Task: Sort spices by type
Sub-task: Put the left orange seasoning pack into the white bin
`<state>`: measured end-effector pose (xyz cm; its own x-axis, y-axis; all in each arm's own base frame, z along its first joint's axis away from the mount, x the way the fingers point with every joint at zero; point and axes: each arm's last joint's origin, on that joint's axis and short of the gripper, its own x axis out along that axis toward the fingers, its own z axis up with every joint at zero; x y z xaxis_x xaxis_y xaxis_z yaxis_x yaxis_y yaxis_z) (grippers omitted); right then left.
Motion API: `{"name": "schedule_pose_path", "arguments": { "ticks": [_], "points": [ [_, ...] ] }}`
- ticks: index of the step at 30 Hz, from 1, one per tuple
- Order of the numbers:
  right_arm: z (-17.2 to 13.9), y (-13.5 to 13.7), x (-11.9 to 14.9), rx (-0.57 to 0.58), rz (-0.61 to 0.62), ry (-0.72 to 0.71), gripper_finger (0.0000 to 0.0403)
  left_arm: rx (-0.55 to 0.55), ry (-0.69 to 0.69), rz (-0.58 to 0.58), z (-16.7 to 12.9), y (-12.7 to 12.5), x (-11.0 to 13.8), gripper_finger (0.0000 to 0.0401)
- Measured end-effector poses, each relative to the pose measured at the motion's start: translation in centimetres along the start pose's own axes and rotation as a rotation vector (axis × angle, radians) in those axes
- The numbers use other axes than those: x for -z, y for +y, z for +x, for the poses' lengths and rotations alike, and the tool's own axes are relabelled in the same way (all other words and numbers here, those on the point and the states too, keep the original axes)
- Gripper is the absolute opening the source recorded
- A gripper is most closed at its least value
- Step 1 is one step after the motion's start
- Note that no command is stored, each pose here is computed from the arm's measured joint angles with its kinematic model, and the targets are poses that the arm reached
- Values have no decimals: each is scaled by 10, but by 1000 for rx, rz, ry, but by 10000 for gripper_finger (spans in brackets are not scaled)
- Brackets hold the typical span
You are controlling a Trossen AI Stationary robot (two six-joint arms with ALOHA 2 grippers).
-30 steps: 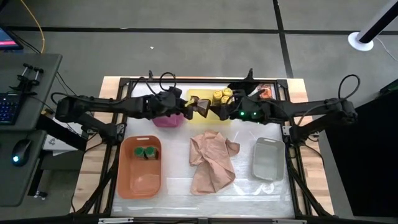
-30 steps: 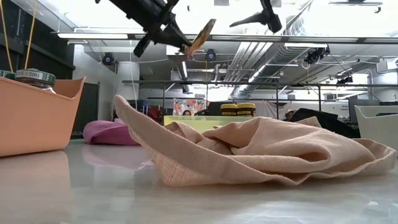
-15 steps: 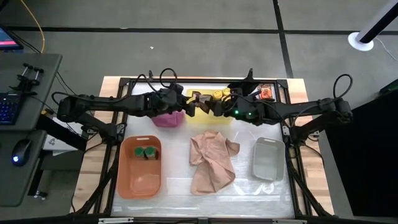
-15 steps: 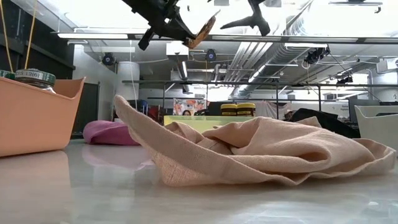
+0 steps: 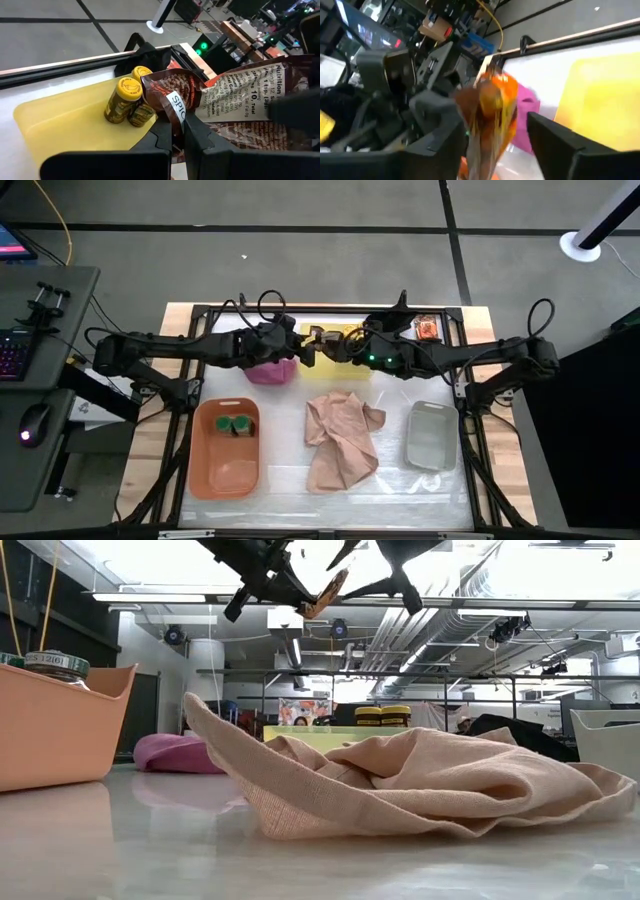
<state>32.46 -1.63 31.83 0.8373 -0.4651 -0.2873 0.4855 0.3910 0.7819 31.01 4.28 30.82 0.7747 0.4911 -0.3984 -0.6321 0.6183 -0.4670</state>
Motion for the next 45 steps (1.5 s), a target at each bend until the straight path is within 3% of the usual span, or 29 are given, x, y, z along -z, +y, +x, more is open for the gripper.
{"name": "schedule_pose_path", "arguments": {
  "ticks": [10,18,26,30,36,40,45],
  "points": [
    [2,-1,-4,-14,-32,18,19,37,-33,-14,1,-6,0,14],
    [-15,-1,-12,-5,-101,87,14,31,-28,95,-8,2,-18,48],
    [-98,-15,-39,95,-240,231,12,-134,72,197,-45,35,-35,93],
    [-145,-30,-38,103,-276,490,12,-185,103,247,-64,43,-37,110],
    [-184,-55,-21,253,-298,998,12,-154,70,257,-76,40,-39,120],
    [-185,-58,-8,237,-402,1267,12,-134,60,245,-76,36,-38,120],
    [-165,-60,13,247,-586,1437,12,-132,73,243,-74,34,-35,120]
  ]
}}
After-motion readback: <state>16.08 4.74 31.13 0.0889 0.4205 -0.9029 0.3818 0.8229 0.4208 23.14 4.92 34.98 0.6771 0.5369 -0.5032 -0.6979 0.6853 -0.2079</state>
